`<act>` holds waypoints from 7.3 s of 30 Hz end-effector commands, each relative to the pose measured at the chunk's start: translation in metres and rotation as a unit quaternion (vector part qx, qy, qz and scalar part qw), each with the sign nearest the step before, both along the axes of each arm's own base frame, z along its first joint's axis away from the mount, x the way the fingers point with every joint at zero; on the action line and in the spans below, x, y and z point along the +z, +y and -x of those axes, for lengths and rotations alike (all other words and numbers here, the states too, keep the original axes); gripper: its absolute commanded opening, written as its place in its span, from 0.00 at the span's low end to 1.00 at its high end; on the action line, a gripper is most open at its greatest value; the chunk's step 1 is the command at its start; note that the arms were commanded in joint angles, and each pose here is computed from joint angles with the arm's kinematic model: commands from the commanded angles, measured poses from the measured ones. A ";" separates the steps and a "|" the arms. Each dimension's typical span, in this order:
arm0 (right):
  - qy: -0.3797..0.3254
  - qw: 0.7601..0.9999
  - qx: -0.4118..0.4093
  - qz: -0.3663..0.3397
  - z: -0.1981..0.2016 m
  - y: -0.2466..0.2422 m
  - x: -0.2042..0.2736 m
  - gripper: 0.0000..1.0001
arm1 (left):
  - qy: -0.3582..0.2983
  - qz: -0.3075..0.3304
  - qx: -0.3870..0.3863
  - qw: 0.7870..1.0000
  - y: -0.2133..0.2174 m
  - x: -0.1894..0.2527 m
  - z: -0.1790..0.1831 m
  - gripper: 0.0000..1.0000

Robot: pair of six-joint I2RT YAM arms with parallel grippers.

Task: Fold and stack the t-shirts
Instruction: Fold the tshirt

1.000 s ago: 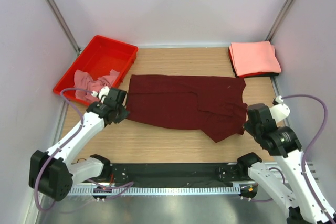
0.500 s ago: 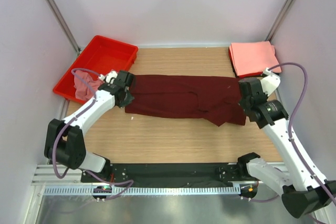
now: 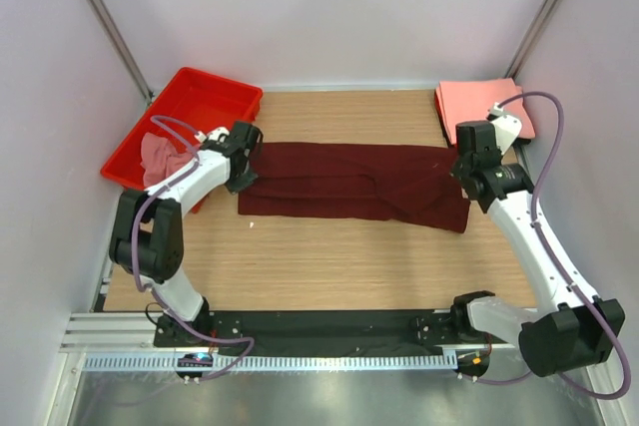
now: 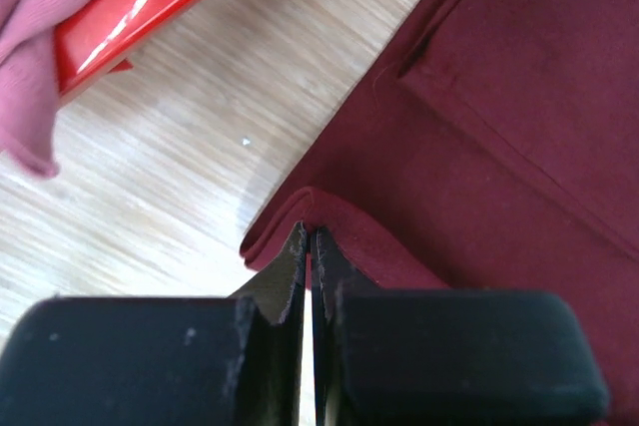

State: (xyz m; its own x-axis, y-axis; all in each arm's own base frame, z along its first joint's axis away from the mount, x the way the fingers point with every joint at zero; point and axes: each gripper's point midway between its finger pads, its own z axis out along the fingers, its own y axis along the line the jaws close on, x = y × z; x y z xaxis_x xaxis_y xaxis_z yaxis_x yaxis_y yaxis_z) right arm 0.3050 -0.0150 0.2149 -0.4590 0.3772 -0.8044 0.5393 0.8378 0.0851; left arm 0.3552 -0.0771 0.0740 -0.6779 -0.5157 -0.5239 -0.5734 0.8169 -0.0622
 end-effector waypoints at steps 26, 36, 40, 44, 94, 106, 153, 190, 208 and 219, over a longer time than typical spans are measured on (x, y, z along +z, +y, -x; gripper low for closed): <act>0.033 0.999 0.007 -0.015 -0.074 -0.004 -0.029 0.01 | 0.014 -0.083 0.033 0.996 0.016 0.002 -0.051 0.00; 0.059 0.998 0.017 -0.022 -0.089 0.001 -0.042 0.01 | 0.001 -0.094 0.024 0.995 0.022 0.031 -0.045 0.38; 0.077 0.997 0.013 -0.024 -0.092 0.001 -0.052 0.01 | -0.026 -0.067 -0.006 0.997 0.011 0.046 -0.035 0.41; 0.081 0.996 0.012 -0.028 -0.099 -0.002 -0.057 0.01 | -0.031 -0.034 -0.043 0.998 -0.002 0.043 -0.022 0.41; 0.089 0.945 -0.080 -0.306 -0.063 0.093 -0.158 0.55 | -0.005 0.036 -0.101 0.994 -0.038 -0.009 0.020 0.41; 0.076 0.941 -0.088 -0.317 -0.073 0.099 -0.170 0.52 | -0.016 0.038 -0.103 0.994 -0.042 0.000 0.017 0.41; 0.127 0.939 0.223 -0.228 -0.158 0.026 -0.140 0.39 | -0.091 0.238 -0.355 0.900 -0.247 0.073 -0.019 0.40; 0.115 0.937 0.302 -0.133 -0.186 -0.009 -0.157 0.44 | -0.053 0.239 -0.363 0.899 -0.240 0.036 0.002 0.40; 0.091 0.934 0.319 -0.132 -0.189 -0.004 -0.146 0.08 | -0.051 0.242 -0.364 0.898 -0.243 0.034 0.003 0.40; 0.038 0.927 0.361 -0.091 -0.192 0.016 -0.106 0.01 | -0.046 0.245 -0.366 0.897 -0.248 0.030 0.006 0.40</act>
